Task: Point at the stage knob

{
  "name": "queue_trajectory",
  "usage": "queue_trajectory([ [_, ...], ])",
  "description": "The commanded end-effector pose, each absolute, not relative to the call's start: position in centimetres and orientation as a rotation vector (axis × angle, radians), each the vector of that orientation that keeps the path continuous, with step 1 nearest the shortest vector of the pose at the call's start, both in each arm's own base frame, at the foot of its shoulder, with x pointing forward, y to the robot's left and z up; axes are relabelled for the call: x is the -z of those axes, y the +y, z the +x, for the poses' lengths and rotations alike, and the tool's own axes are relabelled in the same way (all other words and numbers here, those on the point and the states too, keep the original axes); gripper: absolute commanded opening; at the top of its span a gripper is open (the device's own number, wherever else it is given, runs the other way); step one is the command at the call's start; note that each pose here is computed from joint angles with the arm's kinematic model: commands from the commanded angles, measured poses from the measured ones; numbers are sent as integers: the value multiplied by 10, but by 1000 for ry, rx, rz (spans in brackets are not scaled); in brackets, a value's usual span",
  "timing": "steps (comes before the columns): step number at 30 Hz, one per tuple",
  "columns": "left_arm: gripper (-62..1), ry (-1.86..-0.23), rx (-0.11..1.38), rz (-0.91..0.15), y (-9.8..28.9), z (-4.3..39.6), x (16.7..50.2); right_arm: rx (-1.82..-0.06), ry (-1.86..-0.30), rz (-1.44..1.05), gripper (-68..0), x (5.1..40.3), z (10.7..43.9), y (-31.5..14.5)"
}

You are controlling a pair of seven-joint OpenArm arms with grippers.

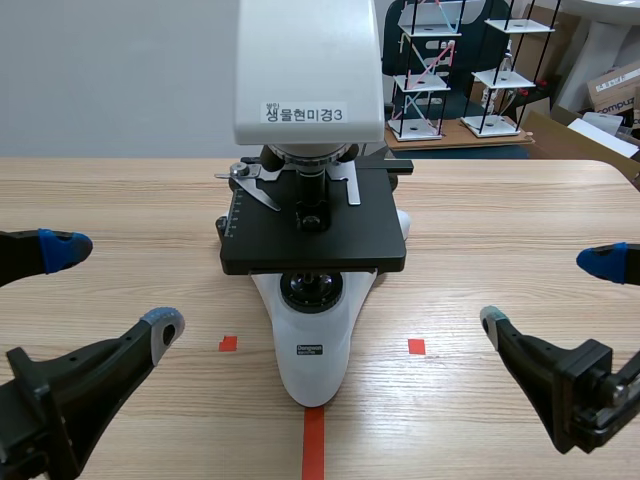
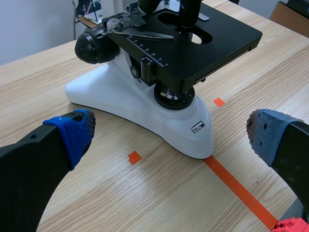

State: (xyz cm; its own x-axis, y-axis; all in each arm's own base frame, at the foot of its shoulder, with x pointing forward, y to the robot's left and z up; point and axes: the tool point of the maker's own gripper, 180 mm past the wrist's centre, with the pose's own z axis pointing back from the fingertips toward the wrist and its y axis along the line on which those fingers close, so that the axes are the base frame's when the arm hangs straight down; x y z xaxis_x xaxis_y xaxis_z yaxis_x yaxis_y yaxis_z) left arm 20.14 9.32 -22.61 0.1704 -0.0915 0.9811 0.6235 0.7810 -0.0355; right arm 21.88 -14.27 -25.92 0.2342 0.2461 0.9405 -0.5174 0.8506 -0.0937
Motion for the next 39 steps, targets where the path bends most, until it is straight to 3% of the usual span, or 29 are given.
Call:
queue_trajectory([
  [1, 14, -1336, 536, -499, 92, 202, 219, -541, -1253, 266, 4, 252, 221, -140],
  [26, 14, -1333, 537, -499, 92, 202, 219, -543, -1233, 259, -8, 256, 220, -141],
  [27, 14, -1331, 537, -498, 92, 202, 220, -544, -1224, 256, -78, 257, 219, -142],
  [30, 14, -1331, 537, -498, 92, 202, 220, -548, -1204, 248, -371, 262, 218, -143],
  [34, 14, -1331, 537, -498, 92, 202, 220, -535, -1181, 254, -645, 273, 217, -146],
  [39, 14, -1331, 538, -498, 92, 202, 220, -470, -1193, 252, -676, 297, 225, -156],
])
